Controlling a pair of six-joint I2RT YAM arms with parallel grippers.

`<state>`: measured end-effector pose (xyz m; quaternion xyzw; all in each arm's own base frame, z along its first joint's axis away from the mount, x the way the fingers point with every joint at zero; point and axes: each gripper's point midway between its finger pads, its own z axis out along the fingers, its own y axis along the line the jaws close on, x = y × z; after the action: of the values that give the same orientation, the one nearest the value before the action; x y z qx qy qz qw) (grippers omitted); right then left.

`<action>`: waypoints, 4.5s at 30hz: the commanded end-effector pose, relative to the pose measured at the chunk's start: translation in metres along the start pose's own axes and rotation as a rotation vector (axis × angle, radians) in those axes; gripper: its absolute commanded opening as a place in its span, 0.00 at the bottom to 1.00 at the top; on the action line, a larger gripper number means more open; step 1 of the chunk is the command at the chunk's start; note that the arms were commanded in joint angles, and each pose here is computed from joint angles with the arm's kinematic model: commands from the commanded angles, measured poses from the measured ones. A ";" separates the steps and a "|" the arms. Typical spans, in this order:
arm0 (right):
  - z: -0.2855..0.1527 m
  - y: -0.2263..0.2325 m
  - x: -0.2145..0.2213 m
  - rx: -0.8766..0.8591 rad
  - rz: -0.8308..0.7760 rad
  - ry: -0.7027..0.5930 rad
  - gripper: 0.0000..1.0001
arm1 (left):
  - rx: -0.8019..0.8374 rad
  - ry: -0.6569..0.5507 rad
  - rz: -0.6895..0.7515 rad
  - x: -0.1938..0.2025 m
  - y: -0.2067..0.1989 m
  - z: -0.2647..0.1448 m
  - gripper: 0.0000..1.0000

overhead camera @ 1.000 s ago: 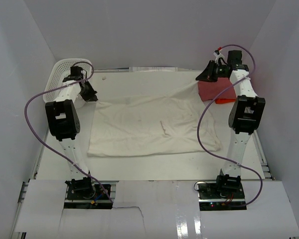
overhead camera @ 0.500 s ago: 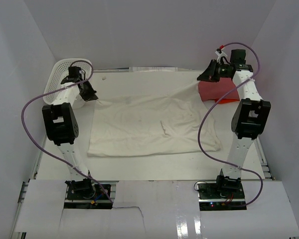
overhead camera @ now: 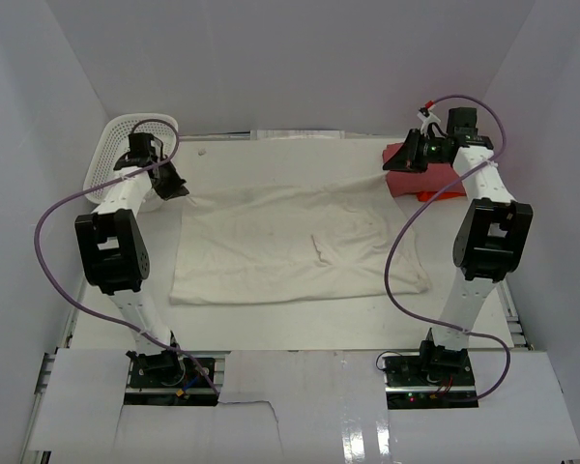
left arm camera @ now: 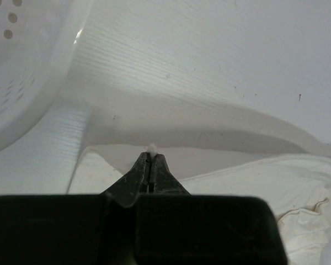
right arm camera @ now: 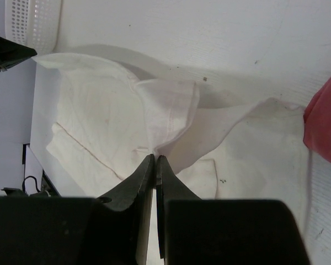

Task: Fold and stack the t-shirts
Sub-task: Fold the other side of the tshirt into a rectangle

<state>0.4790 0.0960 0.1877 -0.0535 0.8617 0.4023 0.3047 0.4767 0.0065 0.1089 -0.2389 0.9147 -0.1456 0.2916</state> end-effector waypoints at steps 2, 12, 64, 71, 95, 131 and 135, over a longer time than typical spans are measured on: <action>-0.021 0.018 -0.008 0.004 -0.074 -0.054 0.08 | 0.022 -0.089 0.011 -0.017 -0.006 -0.032 0.00; -0.034 0.026 0.018 0.025 -0.078 -0.047 0.08 | 0.018 -0.103 -0.002 -0.005 0.003 -0.047 0.00; -0.103 0.039 0.106 0.274 -0.034 -0.242 0.08 | 0.045 -0.018 -0.079 0.081 0.030 -0.083 0.00; -0.105 0.037 0.139 0.285 0.007 -0.242 0.08 | 0.018 0.003 -0.076 0.095 0.039 -0.081 0.00; -0.091 0.019 0.173 0.302 0.078 -0.173 0.48 | -0.009 -0.118 -0.127 0.088 0.054 -0.107 0.98; 0.072 0.012 0.170 0.138 -0.043 0.252 0.50 | 0.256 0.191 0.058 0.094 -0.044 -0.036 0.98; 0.074 0.011 0.179 0.140 -0.039 0.267 0.43 | 0.251 0.193 0.062 0.096 -0.042 -0.036 0.98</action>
<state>0.3640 0.1807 0.0553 -0.0893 0.9215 0.3255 0.1921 0.3965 -0.0746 0.0984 -0.1706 0.9227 -0.2672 0.2196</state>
